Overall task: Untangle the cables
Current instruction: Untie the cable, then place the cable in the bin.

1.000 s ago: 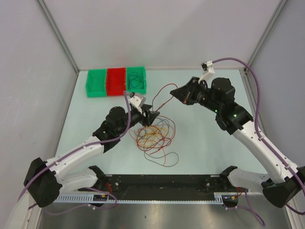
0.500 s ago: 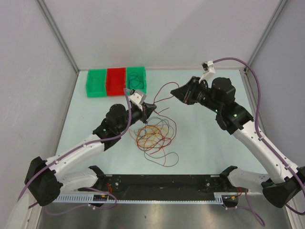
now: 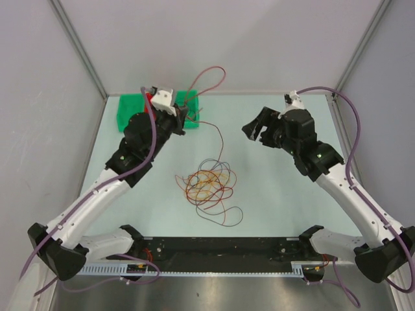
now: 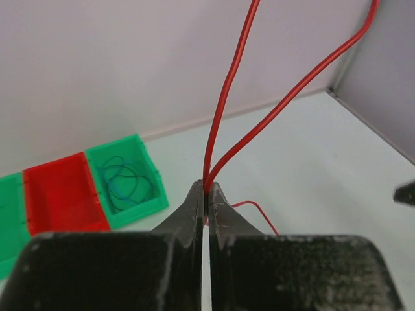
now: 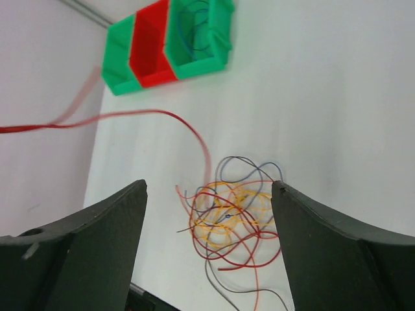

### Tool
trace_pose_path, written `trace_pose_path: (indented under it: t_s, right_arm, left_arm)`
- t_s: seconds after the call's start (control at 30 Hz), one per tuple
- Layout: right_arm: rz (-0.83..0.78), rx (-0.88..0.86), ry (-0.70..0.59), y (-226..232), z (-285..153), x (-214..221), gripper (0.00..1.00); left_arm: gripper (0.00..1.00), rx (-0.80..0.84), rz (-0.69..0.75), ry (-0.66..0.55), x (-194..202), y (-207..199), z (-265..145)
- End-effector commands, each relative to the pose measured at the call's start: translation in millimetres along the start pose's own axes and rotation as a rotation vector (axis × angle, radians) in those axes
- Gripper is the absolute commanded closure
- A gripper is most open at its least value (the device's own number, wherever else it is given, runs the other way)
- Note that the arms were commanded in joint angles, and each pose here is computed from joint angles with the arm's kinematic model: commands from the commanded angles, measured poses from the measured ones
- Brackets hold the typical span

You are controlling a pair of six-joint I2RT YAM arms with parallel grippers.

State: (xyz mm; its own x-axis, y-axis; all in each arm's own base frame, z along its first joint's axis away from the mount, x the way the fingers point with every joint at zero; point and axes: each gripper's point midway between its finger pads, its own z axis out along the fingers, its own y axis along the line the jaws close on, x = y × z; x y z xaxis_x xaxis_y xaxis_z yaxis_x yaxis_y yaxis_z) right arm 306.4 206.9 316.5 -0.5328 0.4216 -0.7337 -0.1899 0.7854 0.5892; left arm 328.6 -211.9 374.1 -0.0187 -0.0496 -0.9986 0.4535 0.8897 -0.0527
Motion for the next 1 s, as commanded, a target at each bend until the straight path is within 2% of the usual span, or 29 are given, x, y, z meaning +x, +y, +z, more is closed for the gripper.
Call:
trace_pose_path:
  t_s: [0.0, 0.17, 0.47, 0.7, 0.97]
  right_arm:
    - [0.034, 0.111, 0.006, -36, 4, 14, 0.18]
    - [0.063, 0.132, 0.045, -57, 14, 40, 0.19]
    - [0.052, 0.156, 0.15, -97, 39, 100, 0.2]
    - [0.005, 0.136, 0.205, -116, 53, 133, 0.2]
    - [-0.016, 0.134, 0.3, -138, 79, 171, 0.23]
  left_arm:
    - [0.99, -0.143, 0.021, -0.006, -29, 45, 2]
    - [1.0, -0.246, 0.016, -0.032, -52, 86, 10]
    - [1.0, -0.495, 0.075, -0.047, -55, 160, 30]
    - [1.0, -0.572, 0.012, -0.08, -65, 205, 43]
    - [1.0, -0.634, 0.045, -0.117, -72, 247, 64]
